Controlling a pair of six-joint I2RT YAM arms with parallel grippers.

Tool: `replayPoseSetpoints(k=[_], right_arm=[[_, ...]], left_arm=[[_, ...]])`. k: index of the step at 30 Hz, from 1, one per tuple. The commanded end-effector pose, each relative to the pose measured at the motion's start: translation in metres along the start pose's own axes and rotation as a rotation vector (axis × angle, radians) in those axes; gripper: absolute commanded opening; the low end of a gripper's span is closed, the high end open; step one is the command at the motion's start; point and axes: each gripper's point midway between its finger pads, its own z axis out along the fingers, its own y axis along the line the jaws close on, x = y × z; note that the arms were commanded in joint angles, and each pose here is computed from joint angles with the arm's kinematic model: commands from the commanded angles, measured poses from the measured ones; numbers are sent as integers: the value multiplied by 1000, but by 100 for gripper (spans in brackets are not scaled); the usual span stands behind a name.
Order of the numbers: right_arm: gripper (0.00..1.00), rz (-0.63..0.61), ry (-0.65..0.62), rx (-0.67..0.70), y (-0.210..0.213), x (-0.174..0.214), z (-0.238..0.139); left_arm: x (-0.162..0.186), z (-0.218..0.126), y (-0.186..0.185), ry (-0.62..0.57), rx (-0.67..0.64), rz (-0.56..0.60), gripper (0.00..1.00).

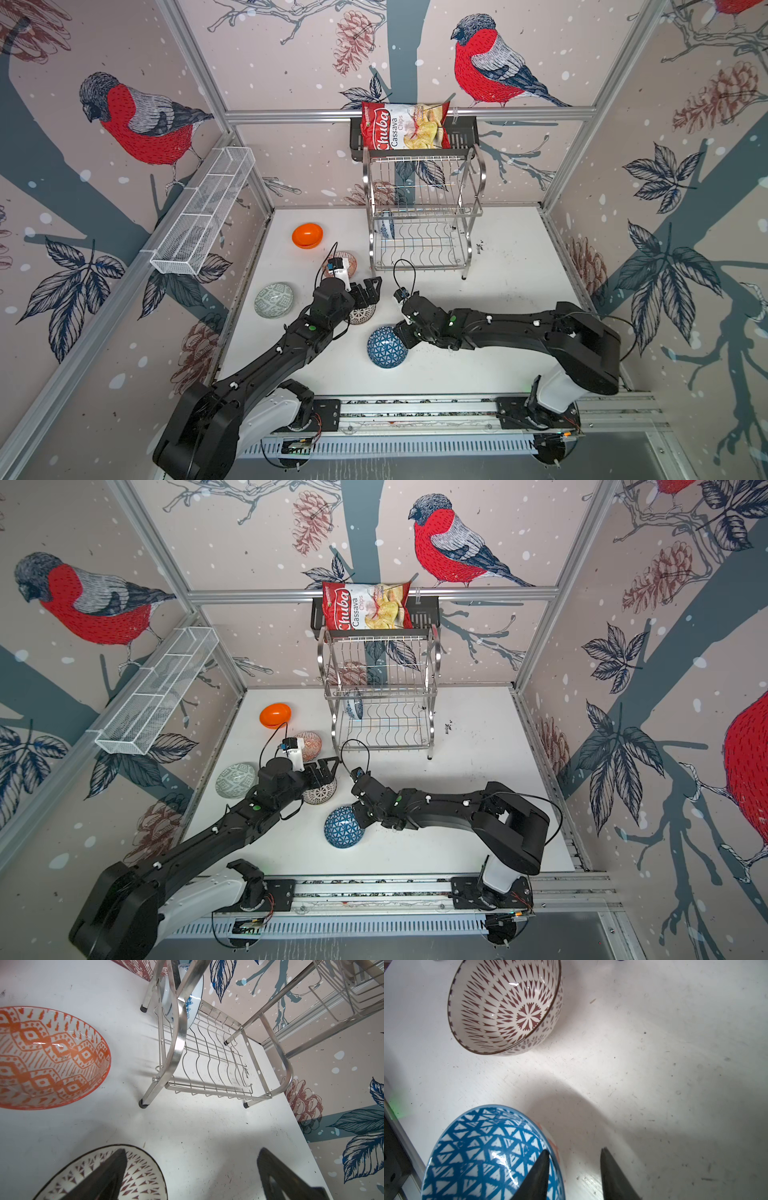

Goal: Load the bowls into the dish rack
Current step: 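Grasp the rim of the blue triangle-patterned bowl with the right gripper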

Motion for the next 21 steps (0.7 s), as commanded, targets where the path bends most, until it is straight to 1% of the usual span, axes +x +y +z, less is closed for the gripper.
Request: replayPoseSetpoints(k=[1,3,6,10,15,18,21], right_arm=[[34,10,8,24,-5,2,2],[33,9,21,18,-4,6,4],[25,14,21,28,-6,9,4],[19,26,3,59,-16,7,-3],[11,91,-26,127,-49,-1,-16],[7,151,-42,163,-75,-5,-22],[6,198,-47,184,-96,-6,-25]], left_arm=[[0,-1,-3,-1,18,6,98],[-1,-1,-2,-2,17,11,98],[0,-1,-2,1,17,16,98],[1,-1,-2,3,21,14,98],[-1,-1,-7,6,37,16,98],[0,-1,-9,12,48,16,98],[0,0,-12,22,59,17,98]])
